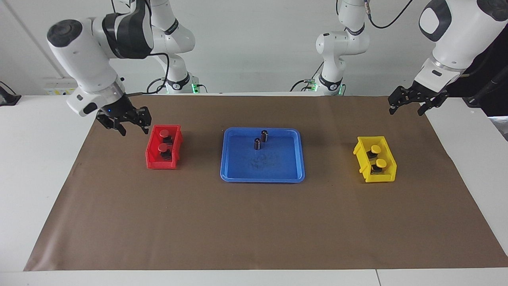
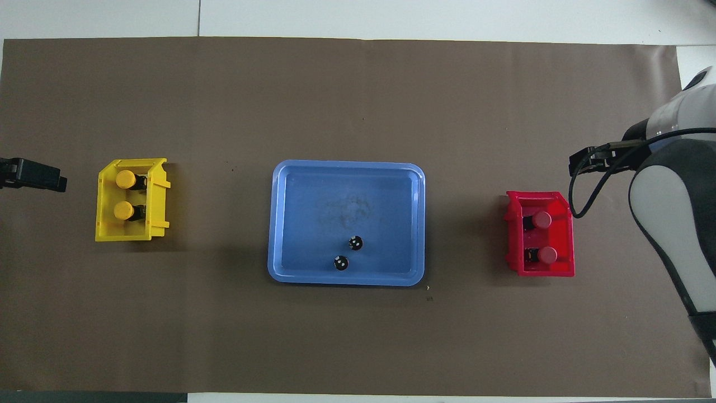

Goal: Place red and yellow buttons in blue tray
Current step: 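Reach the right gripper down and grasp a red button in the red holder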

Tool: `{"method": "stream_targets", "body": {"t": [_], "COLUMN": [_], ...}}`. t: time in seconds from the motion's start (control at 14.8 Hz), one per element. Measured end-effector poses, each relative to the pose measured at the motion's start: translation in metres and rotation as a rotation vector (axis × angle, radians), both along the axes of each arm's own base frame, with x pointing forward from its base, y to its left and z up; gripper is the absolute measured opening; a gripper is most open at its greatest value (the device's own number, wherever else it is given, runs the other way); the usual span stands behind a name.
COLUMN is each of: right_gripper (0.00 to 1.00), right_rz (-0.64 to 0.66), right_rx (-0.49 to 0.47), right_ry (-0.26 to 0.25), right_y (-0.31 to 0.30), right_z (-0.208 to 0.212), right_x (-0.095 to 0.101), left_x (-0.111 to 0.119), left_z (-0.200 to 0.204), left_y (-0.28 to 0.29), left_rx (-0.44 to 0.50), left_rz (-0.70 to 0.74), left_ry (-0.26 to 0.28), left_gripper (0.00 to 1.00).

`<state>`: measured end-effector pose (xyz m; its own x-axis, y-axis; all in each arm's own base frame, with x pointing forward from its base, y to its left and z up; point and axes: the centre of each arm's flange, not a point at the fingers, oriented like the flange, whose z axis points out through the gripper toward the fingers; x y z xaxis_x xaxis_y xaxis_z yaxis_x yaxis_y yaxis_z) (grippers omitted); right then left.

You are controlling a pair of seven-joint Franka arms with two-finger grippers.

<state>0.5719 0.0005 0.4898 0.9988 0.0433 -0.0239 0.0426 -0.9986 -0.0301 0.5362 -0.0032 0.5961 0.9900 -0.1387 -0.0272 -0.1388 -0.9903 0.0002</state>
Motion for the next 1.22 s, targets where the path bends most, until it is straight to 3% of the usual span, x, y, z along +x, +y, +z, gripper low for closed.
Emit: {"method": "stream_targets", "body": {"t": [0.14, 0.34, 0.47, 0.68, 1.22], "right_gripper": [0.74, 0.74, 0.74, 0.73, 0.68], "right_rz": [0.0, 0.039, 0.044, 0.034, 0.031], "right_rx": [0.0, 0.001, 0.003, 0.006, 0.004], "right_ry": [0.017, 0.037, 0.049, 0.023, 0.023], "right_y": [0.002, 0.024, 0.026, 0.02, 0.018], "right_z": [-0.041, -0.071, -0.079, -0.093, -0.123], "right_x": [-0.008, -0.024, -0.036, -0.051, -0.064], "left_x": [0.0, -0.001, -0.001, -0.001, 0.0], "left_z": [0.0, -0.001, -0.001, -0.001, -0.003], "left_y": [0.022, 0.039, 0.035, 0.032, 0.009], "left_rx": [0.002, 0.002, 0.002, 0.002, 0.003], "left_rz": [0.048, 0.096, 0.092, 0.085, 0.035], "left_ry": [0.0, 0.003, 0.004, 0.005, -0.001], "left_gripper": [1.0, 1.0, 1.0, 1.0, 1.0]}}
